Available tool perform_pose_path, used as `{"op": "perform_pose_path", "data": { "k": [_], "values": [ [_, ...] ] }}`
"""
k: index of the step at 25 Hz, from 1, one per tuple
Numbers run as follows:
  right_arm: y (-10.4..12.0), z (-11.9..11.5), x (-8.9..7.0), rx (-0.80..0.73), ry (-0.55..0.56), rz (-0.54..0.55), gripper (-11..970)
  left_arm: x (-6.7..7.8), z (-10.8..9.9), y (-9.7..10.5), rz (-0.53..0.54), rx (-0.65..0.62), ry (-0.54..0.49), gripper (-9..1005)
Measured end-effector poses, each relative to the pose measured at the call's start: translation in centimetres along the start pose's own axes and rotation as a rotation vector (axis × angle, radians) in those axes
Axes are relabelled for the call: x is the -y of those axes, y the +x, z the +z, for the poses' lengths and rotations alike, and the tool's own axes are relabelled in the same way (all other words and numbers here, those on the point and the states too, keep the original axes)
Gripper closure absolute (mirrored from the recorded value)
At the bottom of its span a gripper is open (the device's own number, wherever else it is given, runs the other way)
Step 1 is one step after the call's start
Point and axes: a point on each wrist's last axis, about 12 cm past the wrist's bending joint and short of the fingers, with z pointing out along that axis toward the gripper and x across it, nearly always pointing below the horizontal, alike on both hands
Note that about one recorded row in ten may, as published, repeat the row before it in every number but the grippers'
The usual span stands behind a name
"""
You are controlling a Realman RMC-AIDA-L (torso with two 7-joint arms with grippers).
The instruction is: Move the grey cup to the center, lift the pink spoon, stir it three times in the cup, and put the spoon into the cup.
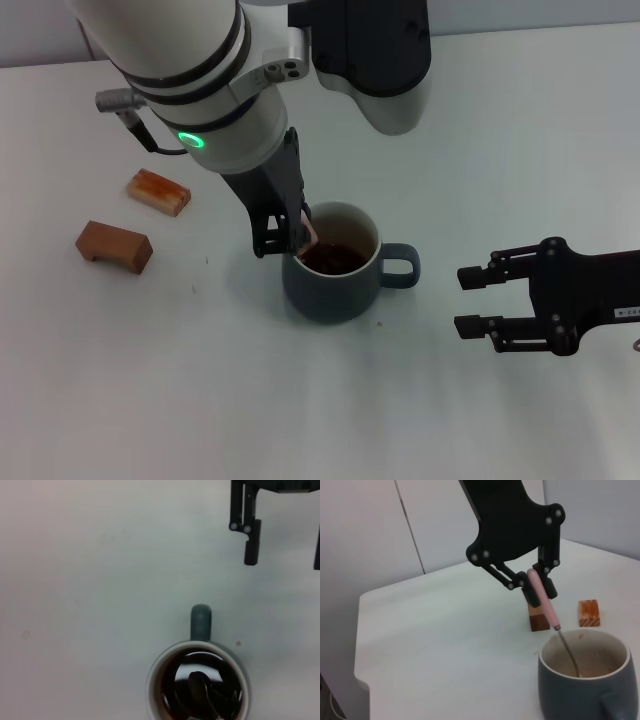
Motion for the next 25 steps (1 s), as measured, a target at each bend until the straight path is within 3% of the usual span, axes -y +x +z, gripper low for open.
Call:
{"op": "perform_pose_path", "data": {
  "k": [8,17,19,23,25],
  "values": [
    [0.0,0.0,0.0,0.0,0.004,0.0,395,0.3,-0.4,-0.2,0.009,0.032,0.01,806],
    [0.0,0.0,0.1,0.001,0.005,-0.001,395,0.2,-1.2,-0.4,0.012,0.067,-0.024,452],
    [-0.1,0.0,0.1,0.001,0.006,-0.001,395,-0.1,-2.2,-0.4,-0.004,0.135,-0.058,381],
    [-0.1,0.0,0.1,0.002,0.006,-0.003,395,-0.3,-2.8,-0.2,-0.024,0.194,-0.062,351],
    [-0.2,0.0,0.1,0.002,0.005,-0.004,394,-0.8,-3.9,0.8,-0.074,0.383,0.018,336]
  ]
}}
